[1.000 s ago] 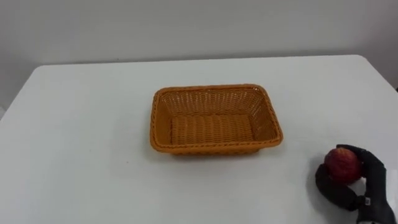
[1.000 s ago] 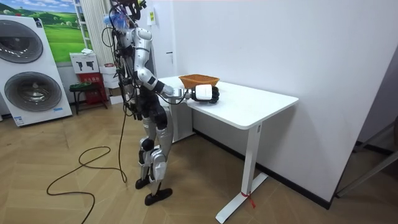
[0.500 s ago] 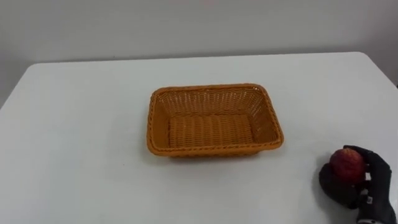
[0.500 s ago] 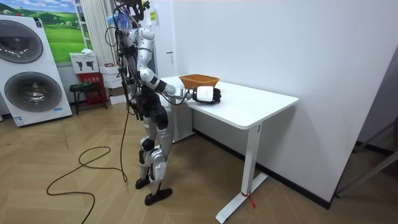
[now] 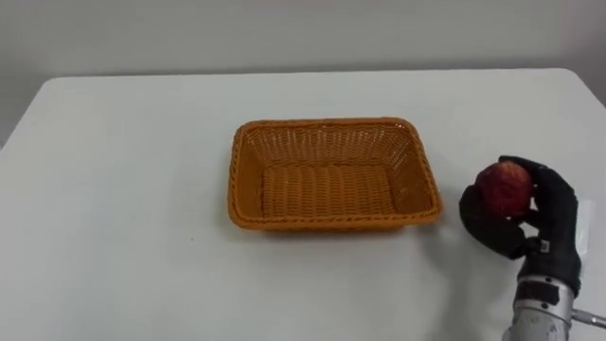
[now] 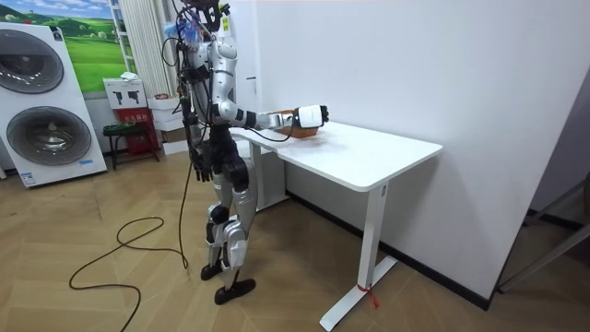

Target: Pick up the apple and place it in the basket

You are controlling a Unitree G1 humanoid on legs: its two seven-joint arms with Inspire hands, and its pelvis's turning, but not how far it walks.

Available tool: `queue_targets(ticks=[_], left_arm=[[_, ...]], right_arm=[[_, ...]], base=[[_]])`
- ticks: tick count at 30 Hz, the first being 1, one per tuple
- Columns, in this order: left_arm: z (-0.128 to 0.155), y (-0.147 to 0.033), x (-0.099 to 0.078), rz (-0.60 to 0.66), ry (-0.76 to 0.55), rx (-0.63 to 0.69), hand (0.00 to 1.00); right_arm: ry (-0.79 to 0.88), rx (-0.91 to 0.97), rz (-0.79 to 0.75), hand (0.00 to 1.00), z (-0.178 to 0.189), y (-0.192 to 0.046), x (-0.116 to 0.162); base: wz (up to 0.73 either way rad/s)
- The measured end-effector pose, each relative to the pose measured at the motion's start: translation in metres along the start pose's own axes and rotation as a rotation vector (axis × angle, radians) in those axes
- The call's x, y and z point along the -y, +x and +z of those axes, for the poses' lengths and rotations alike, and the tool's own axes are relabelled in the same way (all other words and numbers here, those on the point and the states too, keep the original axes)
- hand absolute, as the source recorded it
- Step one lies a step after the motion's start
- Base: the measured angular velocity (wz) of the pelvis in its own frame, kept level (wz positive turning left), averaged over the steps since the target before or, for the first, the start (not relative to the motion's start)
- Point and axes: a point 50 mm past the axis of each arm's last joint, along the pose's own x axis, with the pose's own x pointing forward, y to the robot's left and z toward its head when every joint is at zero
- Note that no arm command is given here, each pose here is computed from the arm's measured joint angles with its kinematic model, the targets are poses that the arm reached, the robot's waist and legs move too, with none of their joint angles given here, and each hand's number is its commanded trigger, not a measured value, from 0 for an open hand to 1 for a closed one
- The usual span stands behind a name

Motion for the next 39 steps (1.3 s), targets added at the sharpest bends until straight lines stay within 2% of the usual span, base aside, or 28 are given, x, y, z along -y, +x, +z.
queue_targets(ticks=[4, 11, 16, 17, 18, 19, 20, 24, 39], left_arm=[[-0.002, 0.000, 0.002, -0.008, 0.015, -0.011, 0.00], [-0.003, 0.000, 0.005, -0.019, 0.040, -0.015, 0.00], [0.001, 0.000, 0.005, -0.024, 0.052, -0.006, 0.00], [0.002, 0.001, 0.005, -0.025, 0.059, -0.001, 0.00], [0.005, 0.001, 0.006, -0.026, 0.063, 0.004, 0.00], [0.006, 0.001, 0.005, -0.026, 0.064, 0.008, 0.00], [0.009, 0.002, 0.005, -0.024, 0.065, 0.015, 0.00], [0.009, 0.002, 0.006, -0.029, 0.073, 0.006, 0.00], [0.009, 0.002, 0.008, -0.041, 0.093, -0.011, 0.00]], right_arm=[[0.039, 0.075, 0.037, 1.00, 0.018, 0.004, -0.007], [0.037, 0.109, 0.098, 1.00, 0.025, 0.007, -0.013], [0.081, 0.227, 0.128, 1.00, 0.055, 0.006, -0.018], [0.095, 0.245, 0.148, 0.85, 0.060, 0.005, -0.021], [0.098, 0.253, 0.172, 0.58, 0.062, 0.004, -0.026], [0.100, 0.254, 0.185, 0.19, 0.062, 0.004, -0.027], [0.104, 0.255, 0.210, 0.00, 0.063, 0.002, -0.031], [0.105, 0.248, 0.316, 0.00, 0.063, -0.003, -0.045], [0.075, 0.213, 0.448, 0.00, 0.059, -0.010, -0.059]], base=[[0.00], [0.02], [-0.01], [0.00], [0.00], [0.00], [0.00], [0.05], [0.03]])
